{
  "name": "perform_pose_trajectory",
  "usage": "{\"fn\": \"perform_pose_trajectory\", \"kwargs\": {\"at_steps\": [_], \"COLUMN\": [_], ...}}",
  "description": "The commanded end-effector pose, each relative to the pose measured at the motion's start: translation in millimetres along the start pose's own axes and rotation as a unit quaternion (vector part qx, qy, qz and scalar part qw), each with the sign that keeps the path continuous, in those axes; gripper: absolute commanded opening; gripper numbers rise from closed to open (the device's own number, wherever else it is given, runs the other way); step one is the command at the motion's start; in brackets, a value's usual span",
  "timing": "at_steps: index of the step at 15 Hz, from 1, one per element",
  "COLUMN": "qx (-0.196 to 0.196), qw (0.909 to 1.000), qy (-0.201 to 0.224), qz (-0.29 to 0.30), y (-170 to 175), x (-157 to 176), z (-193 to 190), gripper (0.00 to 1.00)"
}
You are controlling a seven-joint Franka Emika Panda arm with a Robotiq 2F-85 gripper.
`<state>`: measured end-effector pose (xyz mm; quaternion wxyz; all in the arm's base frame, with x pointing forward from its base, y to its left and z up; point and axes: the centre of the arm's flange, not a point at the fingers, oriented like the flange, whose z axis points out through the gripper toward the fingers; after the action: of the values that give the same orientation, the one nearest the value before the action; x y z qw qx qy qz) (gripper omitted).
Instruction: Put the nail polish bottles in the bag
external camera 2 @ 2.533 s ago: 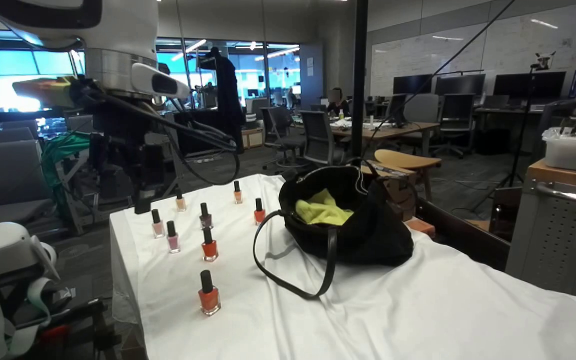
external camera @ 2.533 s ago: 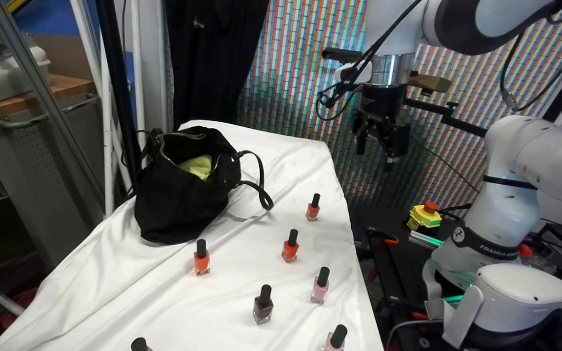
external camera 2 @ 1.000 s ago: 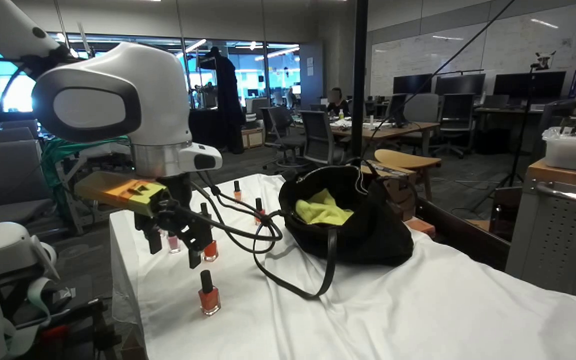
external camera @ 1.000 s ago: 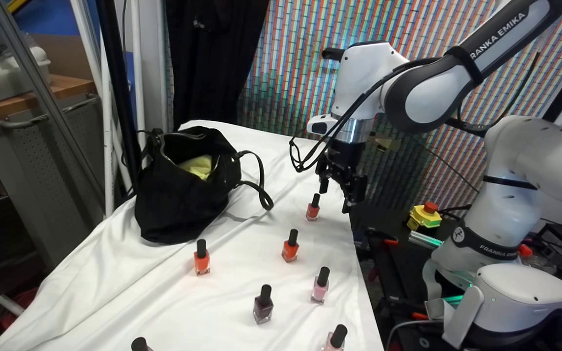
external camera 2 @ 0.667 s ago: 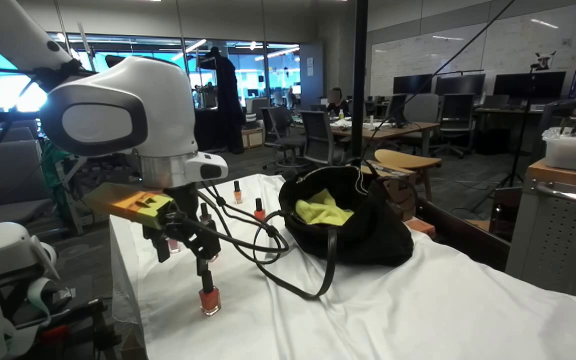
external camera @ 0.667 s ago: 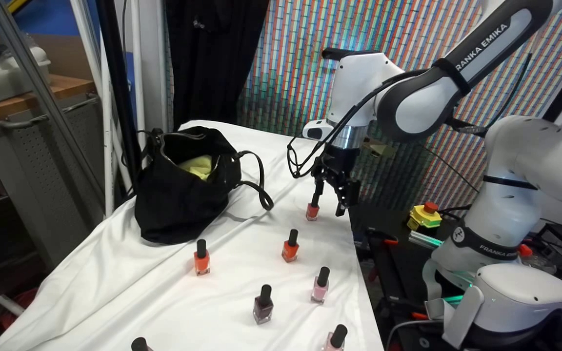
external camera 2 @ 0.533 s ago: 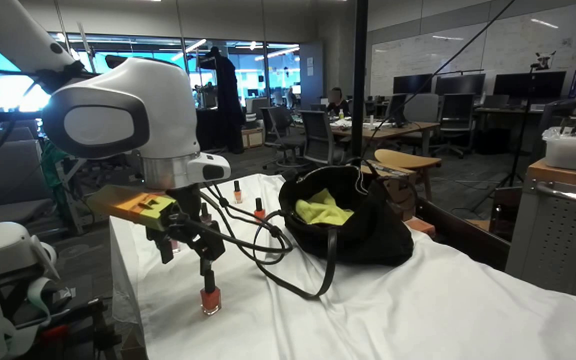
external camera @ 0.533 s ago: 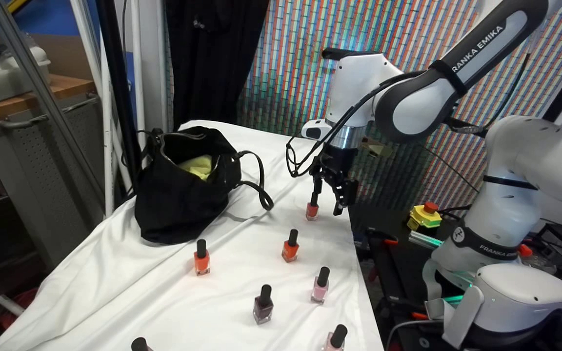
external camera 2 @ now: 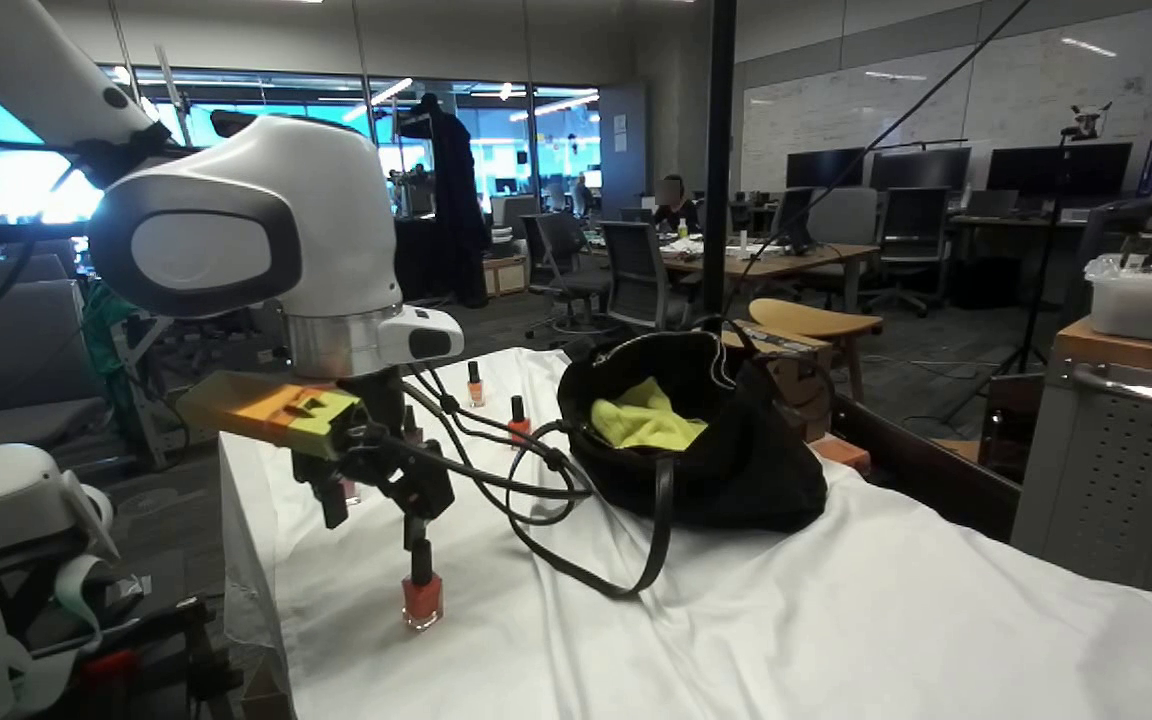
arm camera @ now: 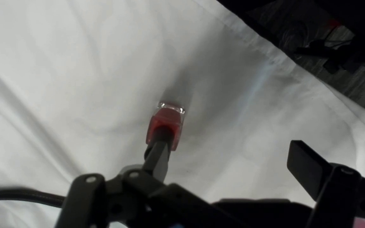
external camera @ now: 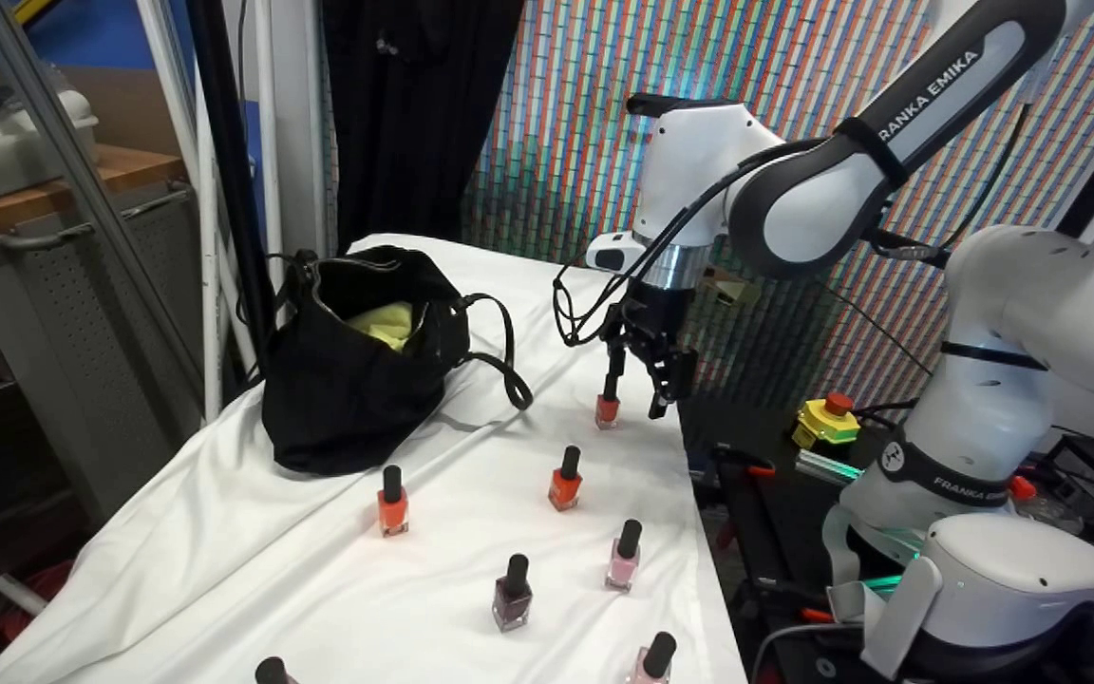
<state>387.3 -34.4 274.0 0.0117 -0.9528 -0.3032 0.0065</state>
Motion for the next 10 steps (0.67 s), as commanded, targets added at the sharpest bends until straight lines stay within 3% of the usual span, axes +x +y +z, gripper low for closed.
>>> {"fn": "perform_pose_trajectory", "kwargs": {"at_steps": [1,10], "qx": [-0.006,-0.017], "qw": [0.9998,0.9996], "qy": [-0.003,0.0], "qz": [-0.02,-0.023], "y": [-0.8,-4.9], "x": [3.0,1.9], "z": [-2.5,-13.4], "gripper": [1.0,1.0]}}
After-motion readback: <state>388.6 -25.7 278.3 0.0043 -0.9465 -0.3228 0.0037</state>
